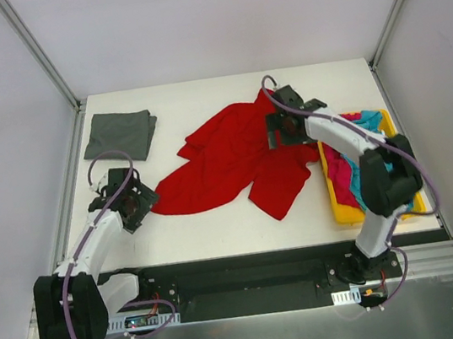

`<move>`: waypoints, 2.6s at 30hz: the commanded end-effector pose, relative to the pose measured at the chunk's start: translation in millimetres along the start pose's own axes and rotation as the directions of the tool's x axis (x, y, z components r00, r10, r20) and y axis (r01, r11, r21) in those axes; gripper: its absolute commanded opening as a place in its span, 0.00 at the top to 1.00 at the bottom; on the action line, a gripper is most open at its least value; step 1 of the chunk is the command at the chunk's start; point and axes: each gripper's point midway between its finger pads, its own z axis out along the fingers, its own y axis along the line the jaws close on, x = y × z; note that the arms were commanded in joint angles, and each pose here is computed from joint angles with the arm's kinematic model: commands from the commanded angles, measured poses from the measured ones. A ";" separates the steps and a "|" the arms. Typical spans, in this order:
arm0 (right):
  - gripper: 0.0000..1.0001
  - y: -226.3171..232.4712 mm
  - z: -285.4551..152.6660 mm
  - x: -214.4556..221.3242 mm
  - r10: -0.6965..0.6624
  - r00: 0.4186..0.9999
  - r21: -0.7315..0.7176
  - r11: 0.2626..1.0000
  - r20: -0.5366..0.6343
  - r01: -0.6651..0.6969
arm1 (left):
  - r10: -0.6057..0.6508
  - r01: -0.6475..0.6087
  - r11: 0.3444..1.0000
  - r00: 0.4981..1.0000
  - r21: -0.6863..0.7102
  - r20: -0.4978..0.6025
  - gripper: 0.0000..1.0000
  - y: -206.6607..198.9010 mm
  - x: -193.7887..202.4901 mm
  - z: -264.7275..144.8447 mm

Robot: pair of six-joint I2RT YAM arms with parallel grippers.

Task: Fold and stack the t-shirts
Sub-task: Flatten out the tshirt

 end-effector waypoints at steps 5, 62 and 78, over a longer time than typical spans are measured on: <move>0.04 -17.2 -96.3 55.1 0.090 0.957 -0.100 0.993 0.277 -0.065 | 0.015 -0.015 1.000 1.000 -0.020 -0.006 0.39 -13.1 -8.8 26.3; 0.05 67.7 -84.2 215.0 -0.097 0.995 0.029 0.995 -0.026 0.098 | 0.066 -0.070 0.994 0.997 0.083 0.044 1.00 -6.6 1.6 31.6; 0.29 75.3 -50.1 232.4 -0.062 0.991 -0.040 0.998 -0.115 0.058 | 0.069 -0.071 0.995 0.997 0.070 0.034 1.00 -5.2 2.9 34.4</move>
